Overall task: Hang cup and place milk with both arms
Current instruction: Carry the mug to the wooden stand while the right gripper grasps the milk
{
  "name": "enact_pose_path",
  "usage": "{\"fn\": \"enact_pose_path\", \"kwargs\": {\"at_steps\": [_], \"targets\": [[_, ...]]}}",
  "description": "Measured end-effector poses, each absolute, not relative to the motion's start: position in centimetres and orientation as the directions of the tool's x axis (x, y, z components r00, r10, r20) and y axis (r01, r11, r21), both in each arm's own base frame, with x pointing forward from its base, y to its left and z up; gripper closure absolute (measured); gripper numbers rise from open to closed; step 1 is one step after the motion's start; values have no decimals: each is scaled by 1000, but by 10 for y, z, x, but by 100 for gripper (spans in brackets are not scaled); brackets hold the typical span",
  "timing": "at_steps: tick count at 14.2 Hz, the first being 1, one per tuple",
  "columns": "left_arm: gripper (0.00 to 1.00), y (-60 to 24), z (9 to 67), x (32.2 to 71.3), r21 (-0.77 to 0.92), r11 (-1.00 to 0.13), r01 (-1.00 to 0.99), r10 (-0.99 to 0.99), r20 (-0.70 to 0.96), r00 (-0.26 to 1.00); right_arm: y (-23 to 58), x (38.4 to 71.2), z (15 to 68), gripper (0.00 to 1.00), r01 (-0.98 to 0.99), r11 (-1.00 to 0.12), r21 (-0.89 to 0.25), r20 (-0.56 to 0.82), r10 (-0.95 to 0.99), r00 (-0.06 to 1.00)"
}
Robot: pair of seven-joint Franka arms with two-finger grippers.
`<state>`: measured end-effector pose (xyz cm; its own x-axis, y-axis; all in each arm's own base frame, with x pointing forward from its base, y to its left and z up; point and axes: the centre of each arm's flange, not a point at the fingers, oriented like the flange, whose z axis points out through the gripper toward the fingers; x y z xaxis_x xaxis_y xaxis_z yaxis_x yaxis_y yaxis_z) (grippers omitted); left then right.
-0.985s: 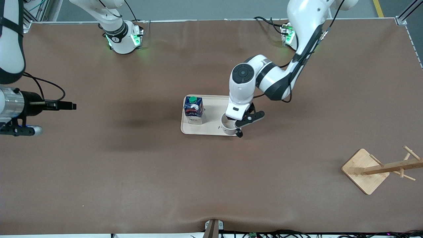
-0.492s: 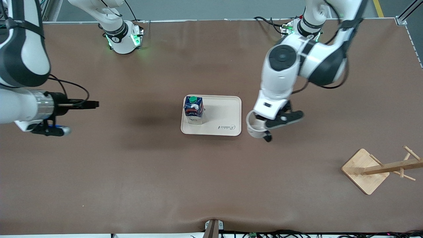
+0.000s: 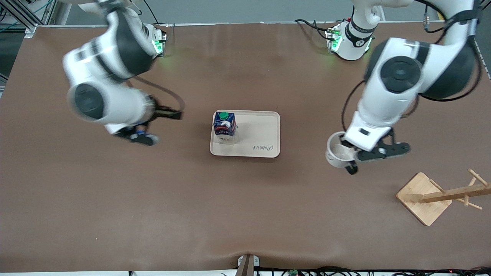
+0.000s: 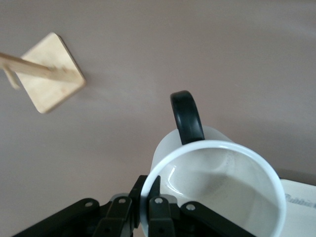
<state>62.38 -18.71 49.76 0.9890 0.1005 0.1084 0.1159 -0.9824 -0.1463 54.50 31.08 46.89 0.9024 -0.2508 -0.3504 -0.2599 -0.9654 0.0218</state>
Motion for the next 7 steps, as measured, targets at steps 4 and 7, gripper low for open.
{"fn": "enact_pose_path", "kwargs": {"at_steps": [4, 7], "targets": [[93, -136, 512, 641, -150, -986, 73, 55, 116, 992, 380, 518, 435, 0, -202, -979, 24, -337, -198, 920], [93, -93, 514, 650, -163, -987, 2, -14, 101, 995, 402, 522, 411, 0, -219, -975, -38, -334, -194, 923]]}}
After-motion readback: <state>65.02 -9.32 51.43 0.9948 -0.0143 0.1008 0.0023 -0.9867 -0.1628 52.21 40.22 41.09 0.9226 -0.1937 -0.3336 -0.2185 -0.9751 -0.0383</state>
